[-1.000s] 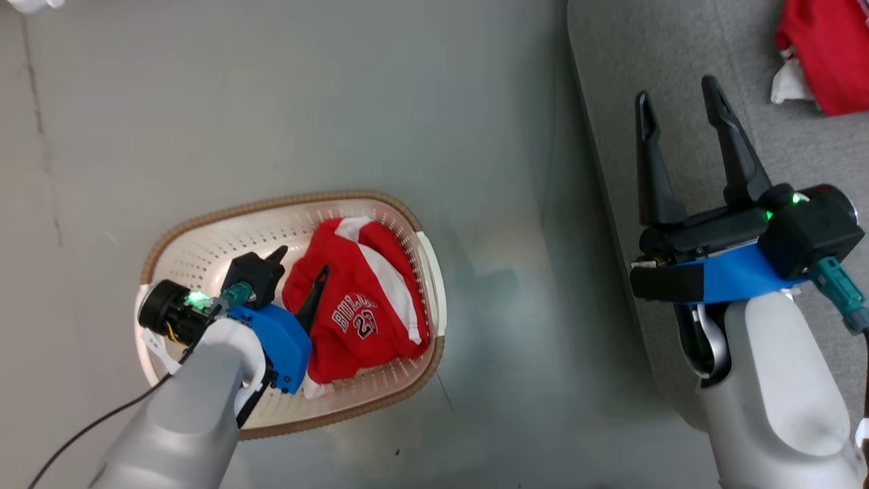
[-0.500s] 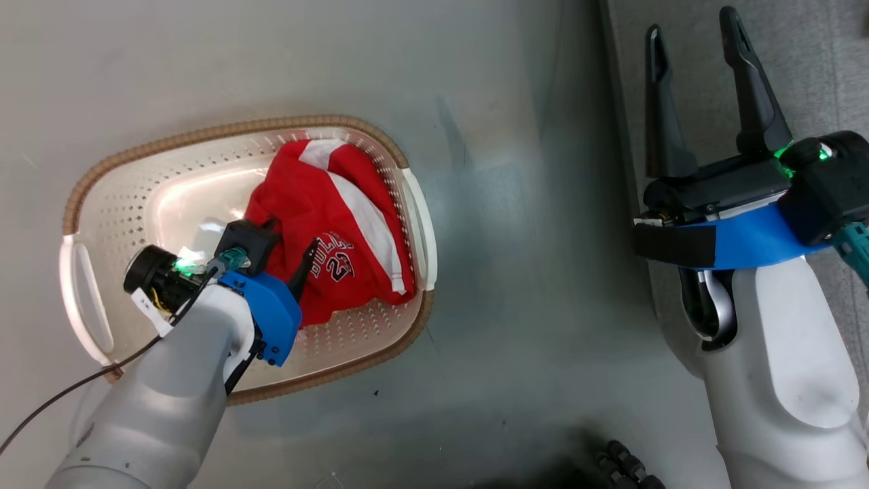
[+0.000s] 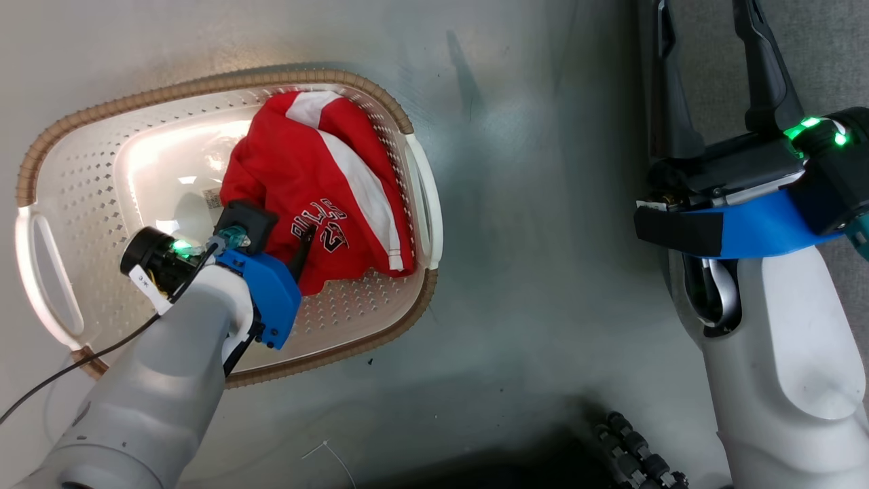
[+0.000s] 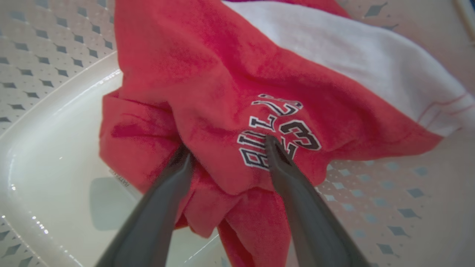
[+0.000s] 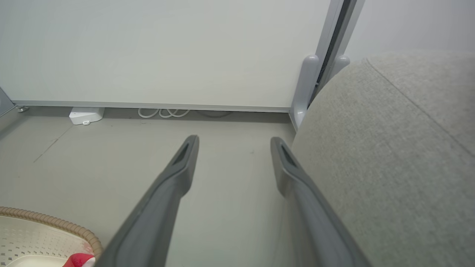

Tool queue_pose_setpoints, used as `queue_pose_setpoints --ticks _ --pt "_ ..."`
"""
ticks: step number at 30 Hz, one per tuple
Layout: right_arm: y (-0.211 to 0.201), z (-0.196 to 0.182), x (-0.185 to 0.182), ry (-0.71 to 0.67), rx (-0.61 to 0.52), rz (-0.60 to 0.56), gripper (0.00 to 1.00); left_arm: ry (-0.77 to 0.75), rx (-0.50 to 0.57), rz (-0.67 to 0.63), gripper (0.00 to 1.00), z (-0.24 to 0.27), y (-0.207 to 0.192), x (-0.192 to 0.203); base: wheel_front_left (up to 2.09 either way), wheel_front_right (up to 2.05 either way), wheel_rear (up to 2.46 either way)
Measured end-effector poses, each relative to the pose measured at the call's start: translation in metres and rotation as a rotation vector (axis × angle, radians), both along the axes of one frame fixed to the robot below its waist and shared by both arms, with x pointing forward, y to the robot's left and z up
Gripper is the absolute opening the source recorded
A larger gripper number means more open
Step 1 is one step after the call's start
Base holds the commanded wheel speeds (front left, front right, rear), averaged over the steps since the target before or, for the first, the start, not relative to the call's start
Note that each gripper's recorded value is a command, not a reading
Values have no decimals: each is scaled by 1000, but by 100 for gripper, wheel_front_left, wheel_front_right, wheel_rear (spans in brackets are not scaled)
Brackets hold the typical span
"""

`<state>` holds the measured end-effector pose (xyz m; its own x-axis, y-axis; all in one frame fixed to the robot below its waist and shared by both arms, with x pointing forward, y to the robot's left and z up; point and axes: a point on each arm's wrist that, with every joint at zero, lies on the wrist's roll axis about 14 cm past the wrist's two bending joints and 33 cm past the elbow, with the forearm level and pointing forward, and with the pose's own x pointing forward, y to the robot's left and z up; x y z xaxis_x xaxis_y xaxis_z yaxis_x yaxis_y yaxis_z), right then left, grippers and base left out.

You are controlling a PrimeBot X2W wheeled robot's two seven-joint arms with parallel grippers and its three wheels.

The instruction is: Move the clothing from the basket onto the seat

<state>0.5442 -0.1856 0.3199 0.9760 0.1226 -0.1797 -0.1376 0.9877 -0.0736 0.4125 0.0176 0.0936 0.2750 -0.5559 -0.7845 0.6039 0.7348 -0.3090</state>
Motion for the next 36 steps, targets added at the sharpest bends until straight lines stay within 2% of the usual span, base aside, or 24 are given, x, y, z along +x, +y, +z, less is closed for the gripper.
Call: queue_pose_setpoints --ticks 7,8,9,10,11,23,36 --pt "-3 -12 -2 24 -6 -6 100 16 -28 -21 100 -7 -14 -3 0 0 0" --pt "-4 -13 -3 26 -7 -8 100 17 -29 -27 98 -8 -15 -4 0 0 0" --pt "-4 -14 -3 27 -8 -10 100 17 -30 -32 47 -8 -16 -4 0 0 0" --pt "-5 -14 -3 28 -9 -12 100 16 -31 -41 19 -8 -17 -4 0 0 0" --pt "-6 -14 -3 28 -10 -13 100 15 -32 -46 0 -8 -18 -5 0 0 0" --pt "-5 2 0 0 1 -19 100 -39 -95 -55 0 20 -33 6 0 0 0" --pt "4 48 -9 -56 35 -15 100 -210 -209 -1 0 106 -40 37 0 0 0"
